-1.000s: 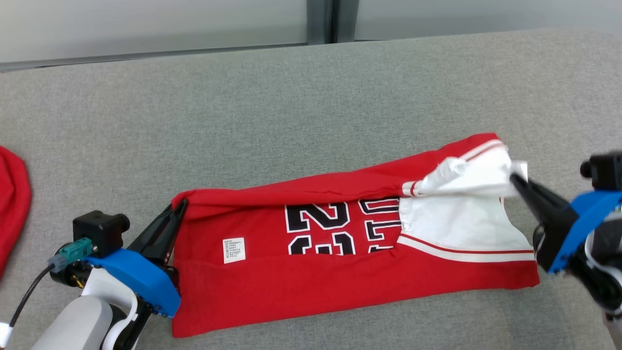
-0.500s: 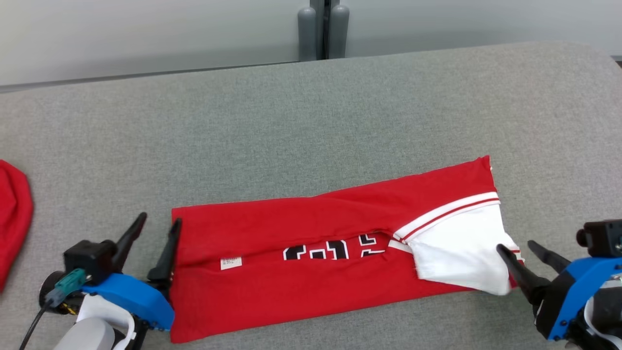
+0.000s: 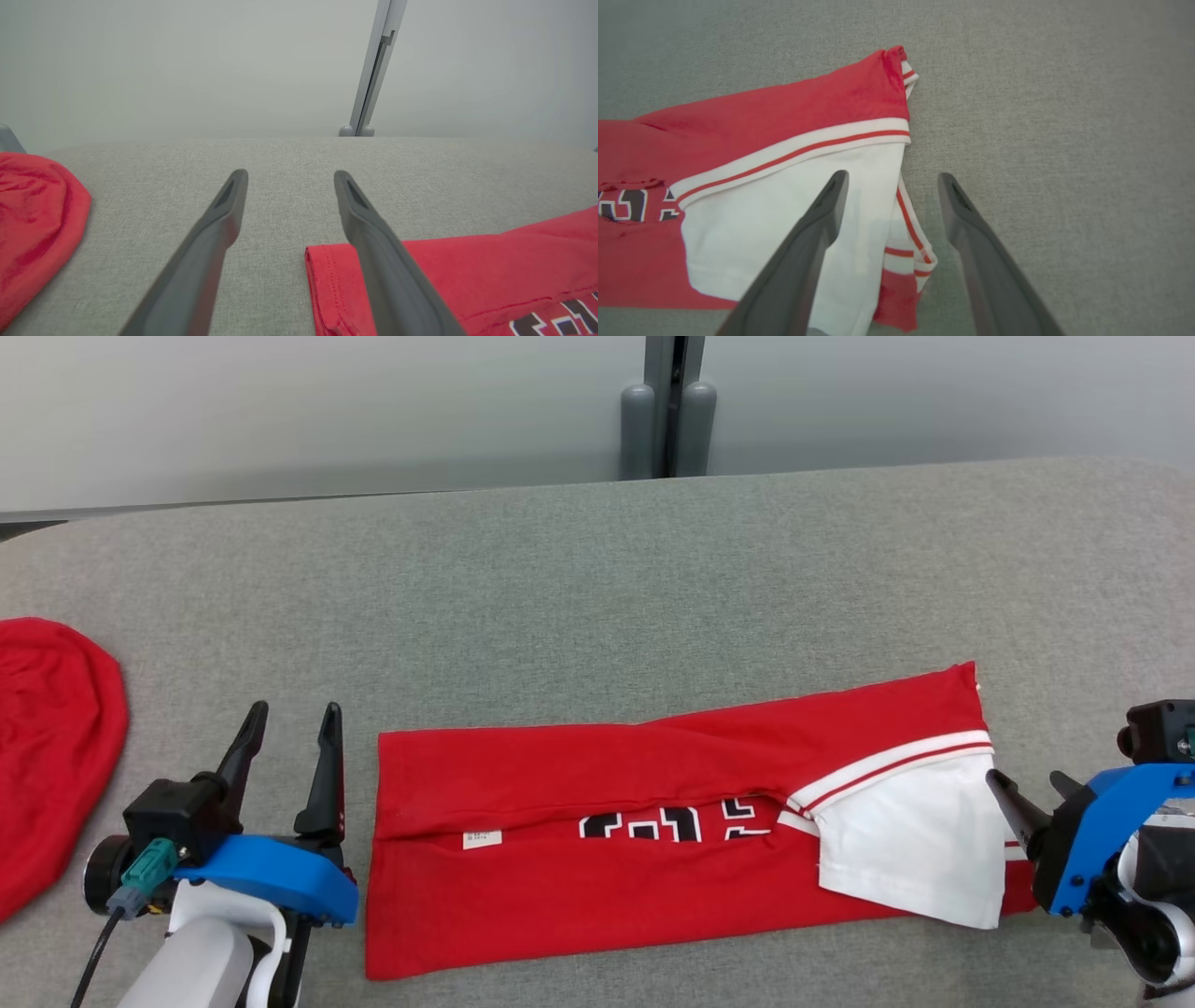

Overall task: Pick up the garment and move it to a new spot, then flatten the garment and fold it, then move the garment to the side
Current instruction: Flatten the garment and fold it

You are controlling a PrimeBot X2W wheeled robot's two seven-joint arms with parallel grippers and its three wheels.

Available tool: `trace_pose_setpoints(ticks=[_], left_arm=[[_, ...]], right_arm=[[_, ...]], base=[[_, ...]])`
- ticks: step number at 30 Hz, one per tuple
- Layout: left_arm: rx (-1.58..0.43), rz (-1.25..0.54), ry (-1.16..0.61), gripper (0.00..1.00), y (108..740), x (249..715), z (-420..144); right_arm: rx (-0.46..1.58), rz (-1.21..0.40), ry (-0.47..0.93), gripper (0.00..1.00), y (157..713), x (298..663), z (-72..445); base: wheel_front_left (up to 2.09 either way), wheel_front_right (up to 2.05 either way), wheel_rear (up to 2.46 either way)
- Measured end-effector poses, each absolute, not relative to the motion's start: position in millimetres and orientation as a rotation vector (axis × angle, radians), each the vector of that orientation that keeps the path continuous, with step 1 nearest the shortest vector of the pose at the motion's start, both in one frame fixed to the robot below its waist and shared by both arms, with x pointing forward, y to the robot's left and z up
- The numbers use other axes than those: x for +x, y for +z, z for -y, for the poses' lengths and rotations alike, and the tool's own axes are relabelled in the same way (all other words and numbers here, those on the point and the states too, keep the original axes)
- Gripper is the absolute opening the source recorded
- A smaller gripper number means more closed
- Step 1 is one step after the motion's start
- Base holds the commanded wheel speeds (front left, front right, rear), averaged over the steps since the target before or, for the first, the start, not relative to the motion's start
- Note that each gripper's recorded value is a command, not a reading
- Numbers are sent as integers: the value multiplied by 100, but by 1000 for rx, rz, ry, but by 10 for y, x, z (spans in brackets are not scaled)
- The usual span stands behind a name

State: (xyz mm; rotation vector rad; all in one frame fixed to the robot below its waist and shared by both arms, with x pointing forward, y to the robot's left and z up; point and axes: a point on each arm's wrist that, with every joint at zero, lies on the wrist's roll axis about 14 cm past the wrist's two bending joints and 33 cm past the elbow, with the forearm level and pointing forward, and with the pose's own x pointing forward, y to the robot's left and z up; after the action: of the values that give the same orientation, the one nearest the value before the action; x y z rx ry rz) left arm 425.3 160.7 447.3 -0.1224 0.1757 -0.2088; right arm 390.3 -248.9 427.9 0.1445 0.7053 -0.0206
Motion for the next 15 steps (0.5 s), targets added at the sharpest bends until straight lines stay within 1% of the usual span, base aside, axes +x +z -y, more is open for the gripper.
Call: trace_pose_setpoints(ticks=[7, 13, 14, 15], left_arm=[[-102, -105, -132, 100, 4669, 4328, -1763], [-132, -94, -70, 100, 4693, 4306, -1898], [-134, -92, -66, 100, 4696, 4302, -1904], [-137, -93, -61, 100, 4691, 4295, -1914]], right_arm=[[135, -812, -49, 100, 3996, 4051, 2439], [146, -896, -14, 100, 3763, 4059, 2254], [147, -901, -5, 83, 3750, 4064, 2224], [140, -905, 3, 29, 3745, 4065, 2204]], base=[[0, 0, 0], [0, 0, 0], [0, 0, 0], [0, 0, 0]])
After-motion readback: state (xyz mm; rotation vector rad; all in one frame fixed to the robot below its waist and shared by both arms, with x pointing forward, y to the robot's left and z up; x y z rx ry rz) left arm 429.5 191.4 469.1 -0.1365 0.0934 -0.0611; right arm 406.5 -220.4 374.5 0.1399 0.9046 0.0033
